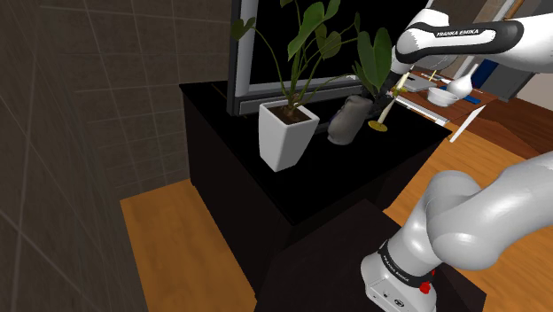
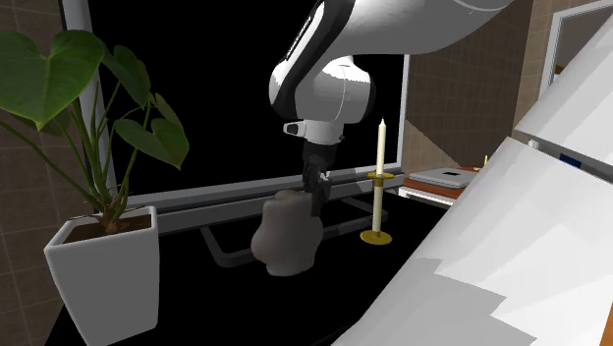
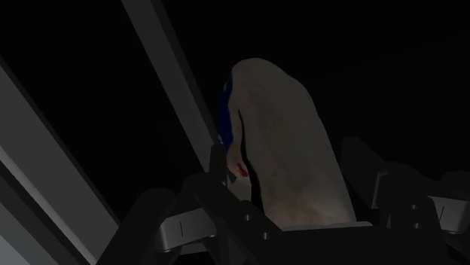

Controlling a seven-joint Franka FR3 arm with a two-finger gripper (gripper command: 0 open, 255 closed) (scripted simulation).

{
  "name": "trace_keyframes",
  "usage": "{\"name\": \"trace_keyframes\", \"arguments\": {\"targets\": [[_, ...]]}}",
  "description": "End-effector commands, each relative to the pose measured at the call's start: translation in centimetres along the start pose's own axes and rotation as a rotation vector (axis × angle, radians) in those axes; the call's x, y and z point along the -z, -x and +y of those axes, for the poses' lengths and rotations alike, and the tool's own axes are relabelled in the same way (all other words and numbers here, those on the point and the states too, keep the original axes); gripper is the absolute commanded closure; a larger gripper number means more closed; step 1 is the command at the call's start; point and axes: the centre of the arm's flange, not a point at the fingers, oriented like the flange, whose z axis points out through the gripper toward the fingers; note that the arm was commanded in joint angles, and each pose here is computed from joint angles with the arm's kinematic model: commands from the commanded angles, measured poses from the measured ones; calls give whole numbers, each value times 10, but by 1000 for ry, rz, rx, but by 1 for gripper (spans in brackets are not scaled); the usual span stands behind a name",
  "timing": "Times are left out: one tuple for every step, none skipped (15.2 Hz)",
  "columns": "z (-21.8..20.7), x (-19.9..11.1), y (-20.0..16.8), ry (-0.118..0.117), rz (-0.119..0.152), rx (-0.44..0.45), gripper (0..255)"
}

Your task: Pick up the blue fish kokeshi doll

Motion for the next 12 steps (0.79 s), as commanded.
{"name": "trace_keyframes", "arguments": {"targets": [[0, -1, 0, -3, 0, 0, 255], [-1, -1, 0, -3, 0, 0, 255], [0, 4, -1, -3, 0, 0, 255], [1, 9, -1, -3, 0, 0, 255], [1, 14, -2, -3, 0, 0, 255], [2, 19, -2, -3, 0, 0, 255], [3, 25, -3, -3, 0, 0, 255], [4, 30, -3, -3, 0, 0, 255], [5, 35, -4, -3, 0, 0, 255], [6, 40, -4, -3, 0, 0, 255], [7, 45, -5, -3, 0, 0, 255], [7, 51, -5, -3, 0, 0, 255]]}}
